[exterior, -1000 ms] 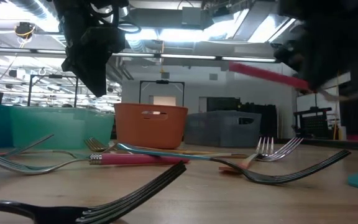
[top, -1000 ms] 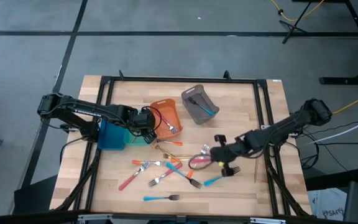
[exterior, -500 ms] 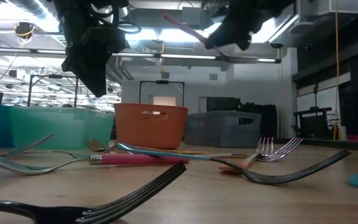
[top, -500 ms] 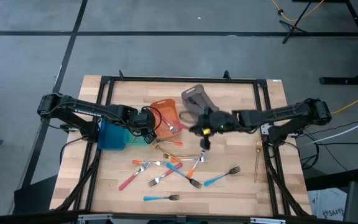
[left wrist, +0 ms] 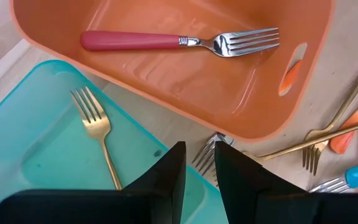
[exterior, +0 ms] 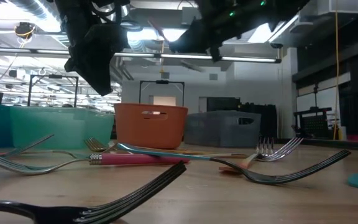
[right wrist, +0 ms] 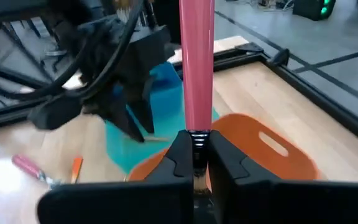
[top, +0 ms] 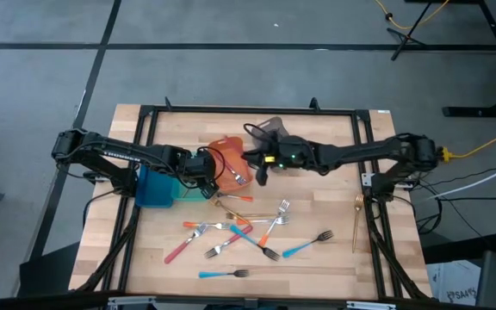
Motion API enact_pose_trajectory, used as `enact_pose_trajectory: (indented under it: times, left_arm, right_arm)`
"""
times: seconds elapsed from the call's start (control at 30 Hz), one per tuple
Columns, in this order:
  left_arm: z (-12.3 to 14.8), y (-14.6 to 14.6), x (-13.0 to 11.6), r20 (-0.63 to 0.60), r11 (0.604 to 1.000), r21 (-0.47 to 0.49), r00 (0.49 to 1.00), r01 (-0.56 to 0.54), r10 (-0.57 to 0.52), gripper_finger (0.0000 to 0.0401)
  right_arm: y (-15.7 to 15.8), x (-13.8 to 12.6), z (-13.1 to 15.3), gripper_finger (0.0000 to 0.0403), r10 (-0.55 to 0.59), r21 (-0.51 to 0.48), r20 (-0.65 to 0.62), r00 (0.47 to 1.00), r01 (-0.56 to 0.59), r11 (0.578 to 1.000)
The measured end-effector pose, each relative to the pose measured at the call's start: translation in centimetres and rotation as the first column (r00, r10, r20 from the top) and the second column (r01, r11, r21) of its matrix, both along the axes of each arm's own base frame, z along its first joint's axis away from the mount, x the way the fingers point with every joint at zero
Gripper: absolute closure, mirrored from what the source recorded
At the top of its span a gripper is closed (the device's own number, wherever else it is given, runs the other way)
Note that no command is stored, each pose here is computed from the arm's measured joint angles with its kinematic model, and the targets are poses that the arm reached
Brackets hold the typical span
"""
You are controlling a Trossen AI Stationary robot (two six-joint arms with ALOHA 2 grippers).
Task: Sort silverware by color (type)
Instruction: Put the pink fork into the orange bin
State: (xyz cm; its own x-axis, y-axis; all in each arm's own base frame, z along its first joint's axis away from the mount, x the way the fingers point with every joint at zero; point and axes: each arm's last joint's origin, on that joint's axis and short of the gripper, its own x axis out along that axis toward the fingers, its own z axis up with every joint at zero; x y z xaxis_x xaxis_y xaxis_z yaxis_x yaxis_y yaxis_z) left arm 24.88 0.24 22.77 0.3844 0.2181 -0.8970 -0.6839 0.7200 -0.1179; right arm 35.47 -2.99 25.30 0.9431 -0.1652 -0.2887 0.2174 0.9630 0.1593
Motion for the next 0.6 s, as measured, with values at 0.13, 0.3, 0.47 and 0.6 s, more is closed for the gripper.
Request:
enact_pose_trajectory:
  times: [0.13,0.3,0.47,0.6]
  left_arm:
    - [0.0,0.0,0.0,0.001,1.000,0.000,1.000,0.000,0.000,0.0322]
    - [0.0,0.0,0.0,0.002,1.000,-0.001,1.000,0.001,-0.001,0.0322]
    - [0.0,0.0,0.0,0.003,1.000,0.000,1.000,0.000,0.000,0.0322]
    - [0.0,0.0,0.0,0.003,1.000,0.000,1.000,0.000,0.000,0.0322]
  right_arm:
    - [-0.5,1.4,-1.7,0.0395,-0.022,0.049,0.040,0.999,0.020,0.999]
    - [-0.6,2.6,-4.4,0.0395,-0.026,0.065,0.009,1.000,0.026,0.998]
    - [-0.7,3.5,-7.0,0.0395,-0.026,0.070,-0.032,0.999,0.028,0.997]
    - [-0.8,4.6,-8.0,0.0395,-0.025,0.070,-0.034,0.999,0.028,0.997]
